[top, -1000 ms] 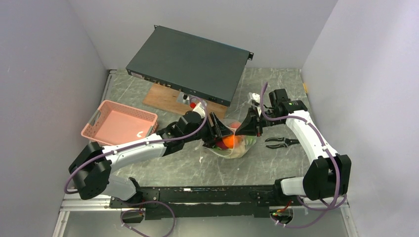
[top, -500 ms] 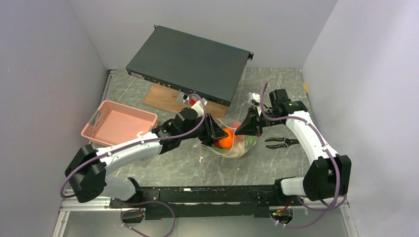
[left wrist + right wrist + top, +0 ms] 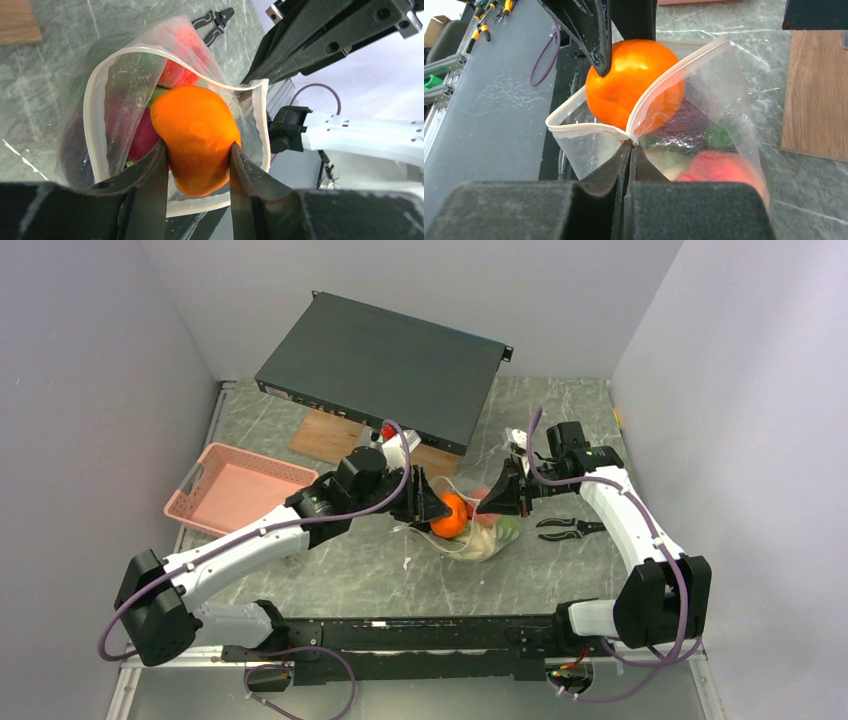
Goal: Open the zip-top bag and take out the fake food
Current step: Pick up the fake fruit from the zipper food storage bag.
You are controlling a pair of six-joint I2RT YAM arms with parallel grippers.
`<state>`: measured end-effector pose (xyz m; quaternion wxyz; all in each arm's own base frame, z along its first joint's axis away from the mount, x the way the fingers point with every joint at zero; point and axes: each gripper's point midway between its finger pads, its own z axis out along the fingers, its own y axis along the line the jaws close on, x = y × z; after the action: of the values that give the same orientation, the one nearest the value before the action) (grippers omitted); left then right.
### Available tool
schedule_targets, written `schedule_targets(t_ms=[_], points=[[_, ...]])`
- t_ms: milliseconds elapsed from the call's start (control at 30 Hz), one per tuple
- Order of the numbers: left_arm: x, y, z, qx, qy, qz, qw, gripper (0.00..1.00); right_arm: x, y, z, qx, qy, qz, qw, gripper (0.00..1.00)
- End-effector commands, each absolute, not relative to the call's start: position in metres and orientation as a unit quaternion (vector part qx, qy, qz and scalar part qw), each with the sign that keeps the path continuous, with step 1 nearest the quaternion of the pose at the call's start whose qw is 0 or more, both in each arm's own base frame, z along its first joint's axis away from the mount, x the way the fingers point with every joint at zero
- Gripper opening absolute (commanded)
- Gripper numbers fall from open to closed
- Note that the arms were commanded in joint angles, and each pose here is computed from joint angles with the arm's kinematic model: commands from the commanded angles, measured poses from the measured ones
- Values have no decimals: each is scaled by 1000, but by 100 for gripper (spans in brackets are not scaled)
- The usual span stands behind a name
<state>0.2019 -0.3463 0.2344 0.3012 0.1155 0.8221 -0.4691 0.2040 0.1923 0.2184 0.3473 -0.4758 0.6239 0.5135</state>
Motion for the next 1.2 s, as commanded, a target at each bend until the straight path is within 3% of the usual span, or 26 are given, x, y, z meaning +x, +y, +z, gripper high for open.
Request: schedule_targets(t_ms=[0,533,1167], points=[[197,-343,259,178,792,-481,331,0,204,192,222,-485,613,507,364,0],[191,-322,291,282,724,-466,422,0,205,191,221,-483,615,506,364,0],[206,-251,309,268,702,-412,516,0,206,191,219,-483,617,505,362,0]])
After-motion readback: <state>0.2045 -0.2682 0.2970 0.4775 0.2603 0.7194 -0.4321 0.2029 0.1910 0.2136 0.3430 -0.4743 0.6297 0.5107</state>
